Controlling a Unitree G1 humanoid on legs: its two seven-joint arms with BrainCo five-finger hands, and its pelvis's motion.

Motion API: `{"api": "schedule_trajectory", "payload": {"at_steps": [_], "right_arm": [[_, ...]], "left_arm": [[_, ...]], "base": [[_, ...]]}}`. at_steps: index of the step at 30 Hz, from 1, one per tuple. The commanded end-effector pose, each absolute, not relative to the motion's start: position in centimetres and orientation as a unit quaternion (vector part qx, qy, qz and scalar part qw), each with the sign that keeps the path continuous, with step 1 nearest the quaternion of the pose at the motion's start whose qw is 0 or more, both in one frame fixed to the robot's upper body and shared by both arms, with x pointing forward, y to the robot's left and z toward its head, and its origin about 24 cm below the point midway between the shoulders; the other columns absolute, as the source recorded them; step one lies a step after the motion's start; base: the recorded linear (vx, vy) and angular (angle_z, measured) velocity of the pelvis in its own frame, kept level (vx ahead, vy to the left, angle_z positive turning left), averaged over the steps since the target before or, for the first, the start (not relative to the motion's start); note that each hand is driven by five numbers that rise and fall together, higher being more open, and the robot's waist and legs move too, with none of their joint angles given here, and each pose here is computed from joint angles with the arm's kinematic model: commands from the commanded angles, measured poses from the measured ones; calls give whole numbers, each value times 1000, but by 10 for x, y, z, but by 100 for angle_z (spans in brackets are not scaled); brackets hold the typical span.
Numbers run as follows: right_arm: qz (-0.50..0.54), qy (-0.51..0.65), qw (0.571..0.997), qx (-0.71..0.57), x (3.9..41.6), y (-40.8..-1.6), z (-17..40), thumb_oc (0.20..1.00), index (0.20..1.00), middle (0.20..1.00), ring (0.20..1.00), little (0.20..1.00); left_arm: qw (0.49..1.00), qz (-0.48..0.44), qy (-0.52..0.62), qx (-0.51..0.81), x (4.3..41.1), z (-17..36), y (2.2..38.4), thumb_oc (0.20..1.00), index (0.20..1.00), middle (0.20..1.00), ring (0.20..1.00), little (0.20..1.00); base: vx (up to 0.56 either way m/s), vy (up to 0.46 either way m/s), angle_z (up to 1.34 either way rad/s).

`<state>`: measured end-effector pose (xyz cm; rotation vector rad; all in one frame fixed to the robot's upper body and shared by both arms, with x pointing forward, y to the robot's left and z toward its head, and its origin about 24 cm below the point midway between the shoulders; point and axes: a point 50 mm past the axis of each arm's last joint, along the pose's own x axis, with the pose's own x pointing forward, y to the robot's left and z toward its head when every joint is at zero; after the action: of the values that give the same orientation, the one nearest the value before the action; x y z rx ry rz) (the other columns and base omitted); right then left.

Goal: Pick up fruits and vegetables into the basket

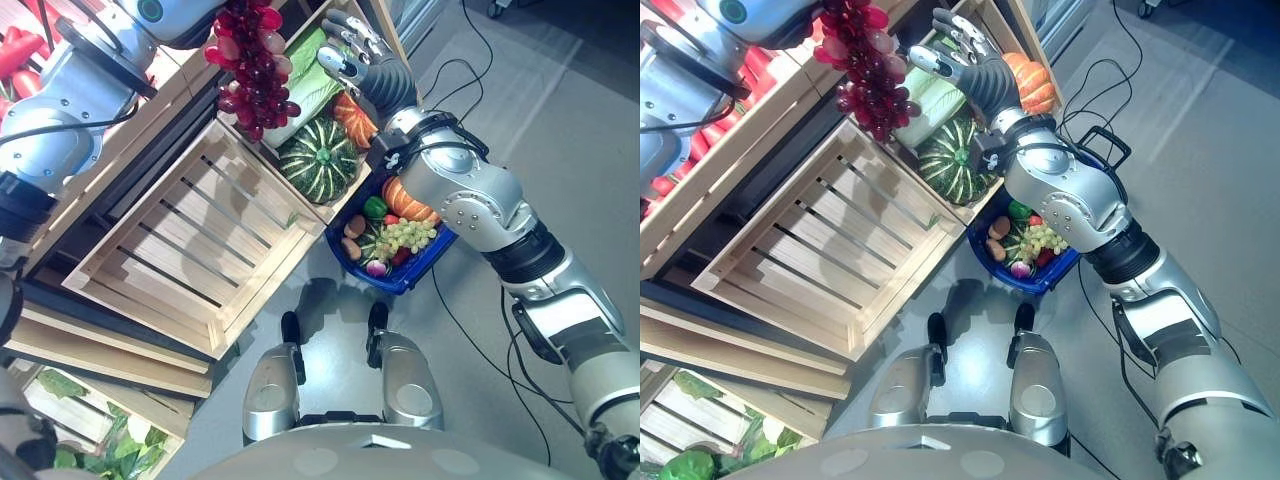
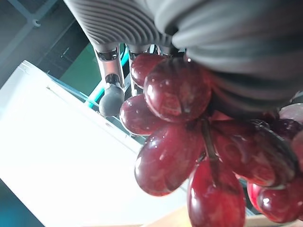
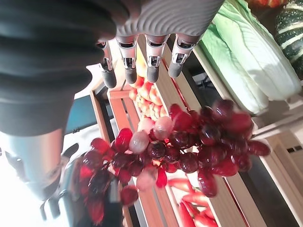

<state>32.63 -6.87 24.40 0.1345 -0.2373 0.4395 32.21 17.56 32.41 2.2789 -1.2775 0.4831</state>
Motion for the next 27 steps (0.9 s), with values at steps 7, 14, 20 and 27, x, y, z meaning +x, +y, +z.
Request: {"api": "schedule_trajectory", "payload": {"at_steps": [7, 14, 20, 27], "right_arm": [[267, -60, 954, 126, 313, -46, 210, 1000, 1000, 1000, 1000, 1000], [377, -26, 911, 164, 295, -22, 207, 1000, 1000, 1000, 1000, 1000], [440, -31, 882, 169, 277, -13, 209, 1000, 1000, 1000, 1000, 1000], [460, -24, 882, 103, 268, -14, 198, 1000, 1000, 1000, 1000, 1000]], "left_arm": [[256, 113, -505, 816, 314, 282, 153, 200, 200, 200, 200, 200], [267, 70, -524, 806, 311, 265, 138, 200, 200, 200, 200, 200], [275, 59, -506, 816, 311, 257, 144, 200, 200, 200, 200, 200], [285, 59, -476, 830, 313, 248, 160, 200, 200, 200, 200, 200]], "base": [[115, 8, 0], [69, -7, 3], [49, -12, 1], [17, 1, -4]]}}
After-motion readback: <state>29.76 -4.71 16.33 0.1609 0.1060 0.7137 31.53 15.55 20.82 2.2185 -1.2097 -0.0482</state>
